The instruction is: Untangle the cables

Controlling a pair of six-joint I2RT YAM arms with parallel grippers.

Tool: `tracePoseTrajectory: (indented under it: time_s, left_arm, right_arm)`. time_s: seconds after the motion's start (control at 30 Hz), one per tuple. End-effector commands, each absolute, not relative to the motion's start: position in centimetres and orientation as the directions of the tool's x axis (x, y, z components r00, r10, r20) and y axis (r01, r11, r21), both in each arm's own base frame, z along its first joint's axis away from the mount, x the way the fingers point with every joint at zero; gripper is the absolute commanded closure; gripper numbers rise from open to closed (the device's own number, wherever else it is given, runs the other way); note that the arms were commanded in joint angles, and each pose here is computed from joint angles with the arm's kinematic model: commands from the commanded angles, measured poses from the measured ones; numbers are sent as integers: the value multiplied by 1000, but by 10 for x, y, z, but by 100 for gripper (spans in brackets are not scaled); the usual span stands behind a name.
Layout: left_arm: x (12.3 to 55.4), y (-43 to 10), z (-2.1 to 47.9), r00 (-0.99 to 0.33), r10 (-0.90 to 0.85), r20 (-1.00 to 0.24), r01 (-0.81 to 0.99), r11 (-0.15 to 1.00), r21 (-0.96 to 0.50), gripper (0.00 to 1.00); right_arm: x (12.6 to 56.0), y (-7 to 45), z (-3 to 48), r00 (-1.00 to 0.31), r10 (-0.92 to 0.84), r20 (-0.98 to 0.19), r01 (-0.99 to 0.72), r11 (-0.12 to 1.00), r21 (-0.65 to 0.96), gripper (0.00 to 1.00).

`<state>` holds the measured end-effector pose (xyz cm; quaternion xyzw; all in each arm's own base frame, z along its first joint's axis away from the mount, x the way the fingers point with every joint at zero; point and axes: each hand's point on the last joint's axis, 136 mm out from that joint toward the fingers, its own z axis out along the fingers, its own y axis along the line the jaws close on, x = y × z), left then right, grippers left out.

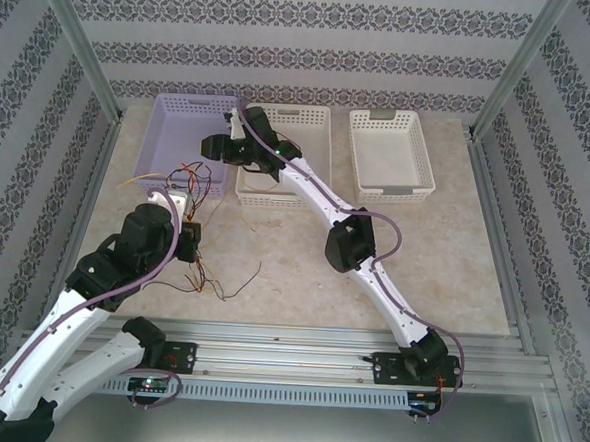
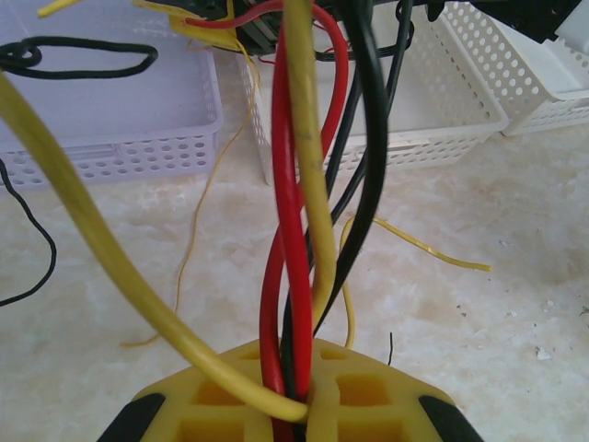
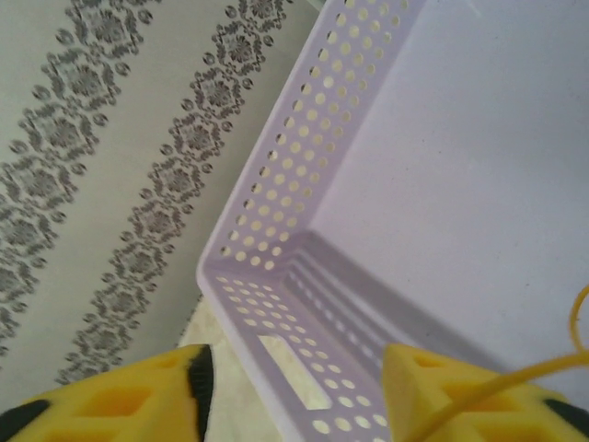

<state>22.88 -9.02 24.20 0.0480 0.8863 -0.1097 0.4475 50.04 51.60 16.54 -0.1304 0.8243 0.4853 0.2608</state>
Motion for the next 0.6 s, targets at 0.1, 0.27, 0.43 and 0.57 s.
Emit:
tracePoseTrajectory:
  time_s: [0.1,0.27,0.43,0.57]
  left_arm:
    - [234,-89,247,-574,-30,-819,173,972,-158,100]
    - [235,-89,245,-579,-25,-815,175,973,-154,100]
    - [235,-89,246,-578,-26,-815,173,973,-154,100]
    - [235,-89,245,-579,-25,-815,172,973,-152,100]
  right_arm:
    - [495,489,261,-676,34,-736,-589,574,568,32]
    - [494,459,292,-621,4,-784,-592,654,472,30]
    - [472,457,308,-622,-46,-782,-632,618,467,30]
    - [445,473,322,-621,-79,-780,-684,539,491,38]
